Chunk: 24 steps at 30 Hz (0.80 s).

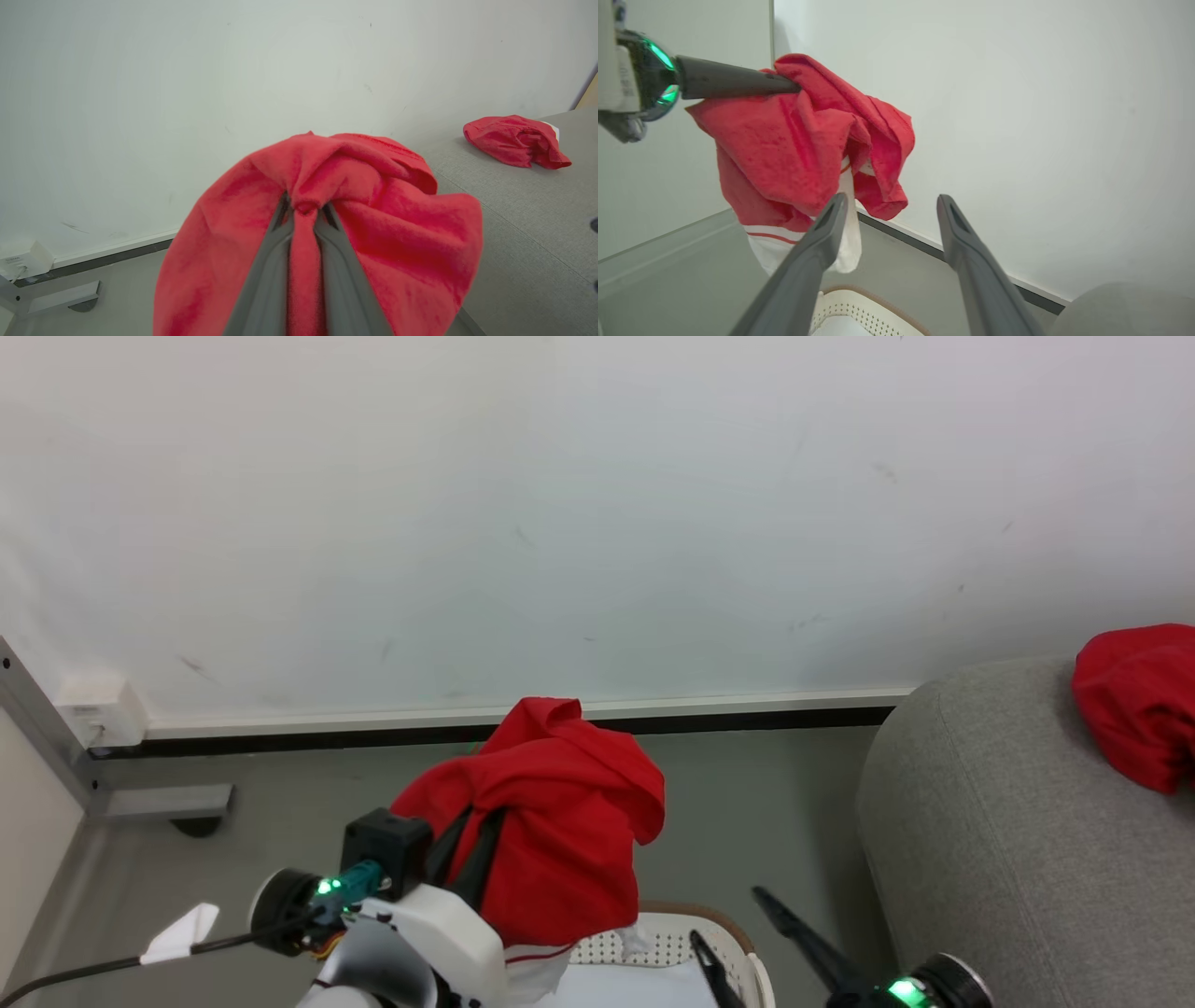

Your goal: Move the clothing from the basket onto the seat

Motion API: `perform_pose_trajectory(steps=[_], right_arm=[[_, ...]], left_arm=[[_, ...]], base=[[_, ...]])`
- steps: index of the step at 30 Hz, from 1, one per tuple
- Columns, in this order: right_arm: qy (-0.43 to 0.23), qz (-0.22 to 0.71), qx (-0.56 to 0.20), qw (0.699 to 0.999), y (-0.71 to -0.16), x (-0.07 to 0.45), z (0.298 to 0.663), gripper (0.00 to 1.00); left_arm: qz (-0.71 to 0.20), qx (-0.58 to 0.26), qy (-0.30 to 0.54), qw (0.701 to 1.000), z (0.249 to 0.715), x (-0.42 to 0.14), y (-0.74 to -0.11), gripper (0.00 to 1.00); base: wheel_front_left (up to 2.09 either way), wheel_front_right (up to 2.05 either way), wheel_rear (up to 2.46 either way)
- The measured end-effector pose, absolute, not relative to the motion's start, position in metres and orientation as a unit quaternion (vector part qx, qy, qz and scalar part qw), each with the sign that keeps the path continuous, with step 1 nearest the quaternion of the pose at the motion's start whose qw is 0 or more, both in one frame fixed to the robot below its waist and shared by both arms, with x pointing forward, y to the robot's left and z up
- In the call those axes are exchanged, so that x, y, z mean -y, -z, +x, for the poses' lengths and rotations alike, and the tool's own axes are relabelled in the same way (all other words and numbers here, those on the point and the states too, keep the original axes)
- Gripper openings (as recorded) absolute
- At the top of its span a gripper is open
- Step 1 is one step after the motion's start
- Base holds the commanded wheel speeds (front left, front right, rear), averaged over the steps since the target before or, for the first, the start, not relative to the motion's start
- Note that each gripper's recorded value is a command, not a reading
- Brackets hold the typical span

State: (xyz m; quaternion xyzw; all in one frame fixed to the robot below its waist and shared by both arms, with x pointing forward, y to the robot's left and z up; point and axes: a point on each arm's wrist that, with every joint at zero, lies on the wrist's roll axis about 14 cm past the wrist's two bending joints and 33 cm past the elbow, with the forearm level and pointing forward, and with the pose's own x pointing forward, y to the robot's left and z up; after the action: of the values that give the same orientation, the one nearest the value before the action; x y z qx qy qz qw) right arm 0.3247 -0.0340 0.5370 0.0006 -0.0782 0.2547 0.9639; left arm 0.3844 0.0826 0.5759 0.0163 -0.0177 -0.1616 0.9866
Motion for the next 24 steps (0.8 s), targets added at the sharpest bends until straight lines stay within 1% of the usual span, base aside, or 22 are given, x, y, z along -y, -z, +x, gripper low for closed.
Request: perform_pose_trajectory(steps=[3, 7, 10, 13, 24], right_arm=[[-0.300, 0.012, 0.072, 0.951, -0.541, 0.005, 0.322, 1.00], [-0.352, -0.002, 0.060, 0.934, -0.538, -0.025, 0.320, 1.00], [-0.377, -0.017, 0.055, 0.925, -0.535, -0.039, 0.323, 1.00], [-0.392, -0.034, 0.051, 0.918, -0.532, -0.046, 0.329, 1.00], [-0.428, -0.041, 0.032, 0.902, -0.527, -0.067, 0.348, 1.00]], left_arm=[[0.018, 0.019, 0.167, 0.986, 0.383, -0.080, -0.577, 0.00], [0.018, 0.022, 0.173, 0.985, 0.381, -0.076, -0.580, 0.00], [0.018, 0.026, 0.181, 0.983, 0.378, -0.071, -0.584, 0.00], [0.022, 0.032, 0.188, 0.981, 0.374, -0.068, -0.589, 0.00], [0.024, 0.033, 0.206, 0.978, 0.364, -0.058, -0.594, 0.00]], base=[[0.00, 0.00, 0.00], [0.00, 0.00, 0.00], [0.00, 0.00, 0.00], [0.00, 0.00, 0.00], [0.00, 0.00, 0.00]])
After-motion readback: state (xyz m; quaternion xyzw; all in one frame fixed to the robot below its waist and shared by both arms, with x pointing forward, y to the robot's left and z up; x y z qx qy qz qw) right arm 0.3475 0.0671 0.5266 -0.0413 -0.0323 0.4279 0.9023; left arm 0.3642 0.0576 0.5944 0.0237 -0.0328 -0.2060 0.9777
